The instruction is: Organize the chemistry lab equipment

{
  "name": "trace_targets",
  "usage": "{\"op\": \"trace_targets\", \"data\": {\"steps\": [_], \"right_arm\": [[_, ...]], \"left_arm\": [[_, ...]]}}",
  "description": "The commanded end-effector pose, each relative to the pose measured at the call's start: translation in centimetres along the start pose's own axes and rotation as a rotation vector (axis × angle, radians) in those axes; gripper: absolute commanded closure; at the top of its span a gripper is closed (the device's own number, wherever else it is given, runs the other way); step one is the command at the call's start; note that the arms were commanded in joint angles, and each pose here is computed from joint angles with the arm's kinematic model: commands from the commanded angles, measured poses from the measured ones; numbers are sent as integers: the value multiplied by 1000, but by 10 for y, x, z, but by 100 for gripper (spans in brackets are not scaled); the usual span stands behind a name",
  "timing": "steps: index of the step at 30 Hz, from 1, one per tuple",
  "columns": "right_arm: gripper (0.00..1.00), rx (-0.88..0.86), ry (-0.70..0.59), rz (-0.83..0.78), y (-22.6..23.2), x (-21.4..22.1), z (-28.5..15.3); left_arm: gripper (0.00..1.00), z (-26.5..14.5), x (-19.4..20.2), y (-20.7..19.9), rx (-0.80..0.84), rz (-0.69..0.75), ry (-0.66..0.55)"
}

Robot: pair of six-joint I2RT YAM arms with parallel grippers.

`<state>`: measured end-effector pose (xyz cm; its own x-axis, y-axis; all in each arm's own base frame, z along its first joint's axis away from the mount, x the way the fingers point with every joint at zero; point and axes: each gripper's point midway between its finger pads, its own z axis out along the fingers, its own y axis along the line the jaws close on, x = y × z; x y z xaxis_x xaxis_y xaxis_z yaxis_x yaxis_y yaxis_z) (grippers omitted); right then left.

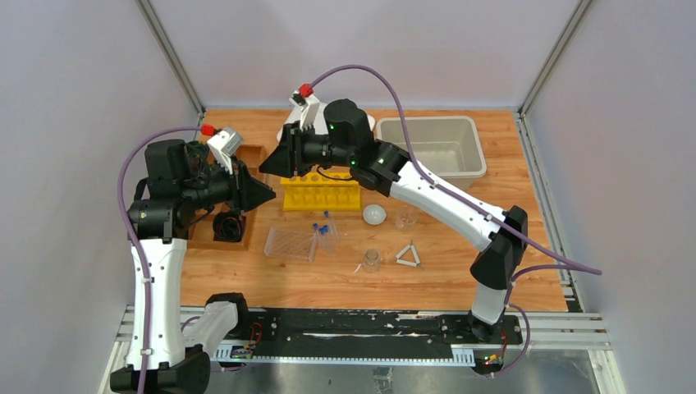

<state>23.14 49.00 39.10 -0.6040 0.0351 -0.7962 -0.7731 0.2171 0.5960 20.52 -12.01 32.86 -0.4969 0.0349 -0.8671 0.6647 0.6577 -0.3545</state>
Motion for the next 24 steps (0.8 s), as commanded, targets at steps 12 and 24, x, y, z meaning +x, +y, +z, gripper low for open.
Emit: {"op": "trace_targets", "data": {"steps": [12, 24], "right_arm": [[100, 209, -55, -165, -50, -16, -16], [100, 419, -174, -510, -149, 25, -16]], "left_arm": [[0, -5, 5, 58, -300, -37, 51], [0, -18, 16, 119, -583, -35, 150]]}}
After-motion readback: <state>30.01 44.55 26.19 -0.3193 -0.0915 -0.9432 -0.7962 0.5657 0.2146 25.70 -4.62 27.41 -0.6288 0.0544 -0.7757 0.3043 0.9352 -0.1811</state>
